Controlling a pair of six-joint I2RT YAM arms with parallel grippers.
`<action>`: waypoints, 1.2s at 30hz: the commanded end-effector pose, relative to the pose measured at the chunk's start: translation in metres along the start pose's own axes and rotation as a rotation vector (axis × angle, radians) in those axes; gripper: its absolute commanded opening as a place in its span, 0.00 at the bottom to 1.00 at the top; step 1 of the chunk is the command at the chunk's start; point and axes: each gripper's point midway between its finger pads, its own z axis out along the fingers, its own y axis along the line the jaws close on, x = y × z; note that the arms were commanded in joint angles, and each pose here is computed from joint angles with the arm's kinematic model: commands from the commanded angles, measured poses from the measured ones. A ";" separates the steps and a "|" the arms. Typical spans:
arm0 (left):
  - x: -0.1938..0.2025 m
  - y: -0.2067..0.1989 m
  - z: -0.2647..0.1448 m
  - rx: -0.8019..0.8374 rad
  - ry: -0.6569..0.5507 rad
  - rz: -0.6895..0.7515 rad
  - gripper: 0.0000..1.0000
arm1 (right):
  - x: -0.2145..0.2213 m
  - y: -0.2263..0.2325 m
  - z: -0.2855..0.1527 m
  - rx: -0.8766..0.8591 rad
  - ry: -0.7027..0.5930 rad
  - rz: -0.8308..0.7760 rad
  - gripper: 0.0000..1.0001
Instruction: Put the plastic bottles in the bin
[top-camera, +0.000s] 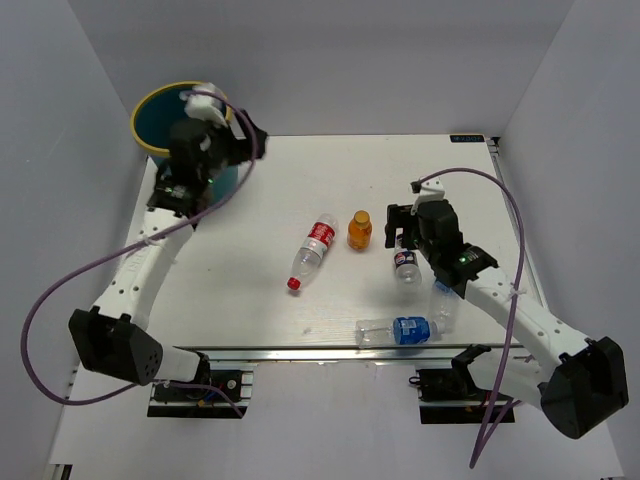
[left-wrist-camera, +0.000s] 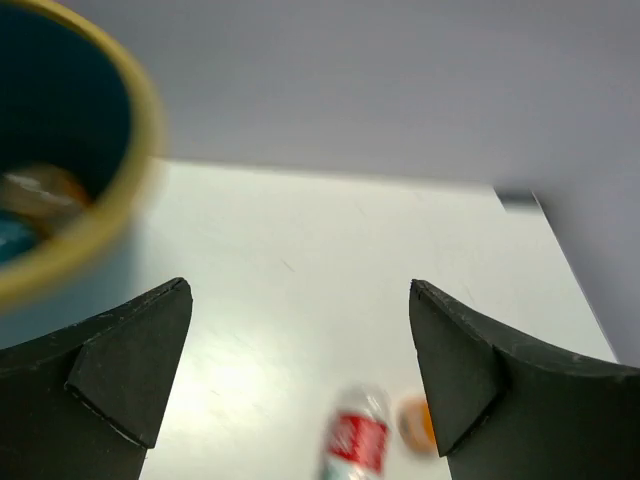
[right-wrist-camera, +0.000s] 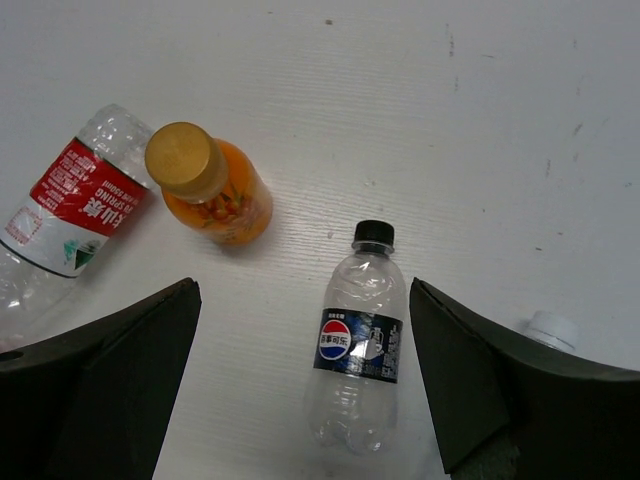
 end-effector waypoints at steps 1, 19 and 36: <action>0.083 -0.033 -0.001 0.120 0.179 0.024 0.98 | -0.021 -0.016 -0.018 0.094 -0.060 0.082 0.89; 0.332 -0.091 -0.045 0.362 0.679 0.113 0.98 | 0.000 -0.065 -0.022 0.337 -0.005 0.148 0.89; 0.372 -0.070 -0.020 0.199 0.796 0.223 0.38 | 0.010 -0.071 -0.012 0.340 0.045 0.134 0.89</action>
